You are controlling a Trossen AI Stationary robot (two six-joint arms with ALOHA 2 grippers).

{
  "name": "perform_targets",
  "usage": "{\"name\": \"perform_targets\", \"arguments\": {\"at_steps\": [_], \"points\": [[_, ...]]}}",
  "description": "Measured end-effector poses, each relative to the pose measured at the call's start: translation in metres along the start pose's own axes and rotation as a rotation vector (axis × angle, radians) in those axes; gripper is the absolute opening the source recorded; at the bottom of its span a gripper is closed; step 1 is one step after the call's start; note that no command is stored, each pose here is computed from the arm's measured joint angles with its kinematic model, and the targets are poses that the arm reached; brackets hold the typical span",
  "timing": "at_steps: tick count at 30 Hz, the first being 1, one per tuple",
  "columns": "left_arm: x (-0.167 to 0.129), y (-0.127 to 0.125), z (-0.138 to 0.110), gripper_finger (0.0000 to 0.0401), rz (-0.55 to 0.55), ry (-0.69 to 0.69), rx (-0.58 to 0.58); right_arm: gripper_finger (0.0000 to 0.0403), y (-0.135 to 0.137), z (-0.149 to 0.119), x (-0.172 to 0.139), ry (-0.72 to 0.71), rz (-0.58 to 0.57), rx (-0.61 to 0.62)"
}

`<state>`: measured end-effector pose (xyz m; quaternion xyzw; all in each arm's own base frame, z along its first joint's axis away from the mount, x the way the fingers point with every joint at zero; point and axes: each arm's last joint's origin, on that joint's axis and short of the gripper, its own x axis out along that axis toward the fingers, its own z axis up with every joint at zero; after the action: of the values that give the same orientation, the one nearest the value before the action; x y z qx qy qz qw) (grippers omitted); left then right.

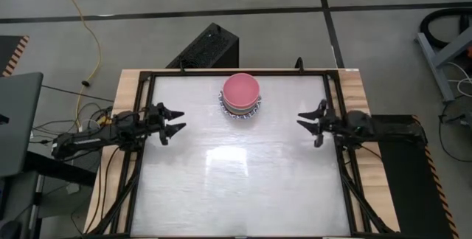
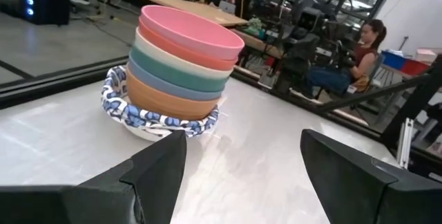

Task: Nest bowls inside each other
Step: Return to Home Position

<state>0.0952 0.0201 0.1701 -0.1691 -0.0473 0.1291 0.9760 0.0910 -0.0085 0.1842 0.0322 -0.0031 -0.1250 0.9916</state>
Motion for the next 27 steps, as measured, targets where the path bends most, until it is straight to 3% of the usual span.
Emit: {"name": "perform_targets", "arguments": {"at_steps": [3,12,20,27], "points": [[0.0000,-0.0001,-0.0005,0.0274,-0.008,0.007,0.011,0.0152,0.0003,-0.0117,0.0046,-0.039,0.002,0.032],[0.0001,-0.0003,-0.0012,0.0274,-0.021,0.017,0.020,0.0152,0.0007,-0.0125,0.0052,-0.066,0.019,0.026],[0.0001,-0.0007,-0.0011,0.0274,-0.033,0.018,0.050,0.0152,0.0004,-0.0129,0.0053,-0.064,0.006,-0.032],[0.0000,-0.0031,-0.0012,0.0274,-0.110,0.033,0.077,0.0152,0.0041,-0.0150,0.0053,-0.045,0.128,-0.086]]}}
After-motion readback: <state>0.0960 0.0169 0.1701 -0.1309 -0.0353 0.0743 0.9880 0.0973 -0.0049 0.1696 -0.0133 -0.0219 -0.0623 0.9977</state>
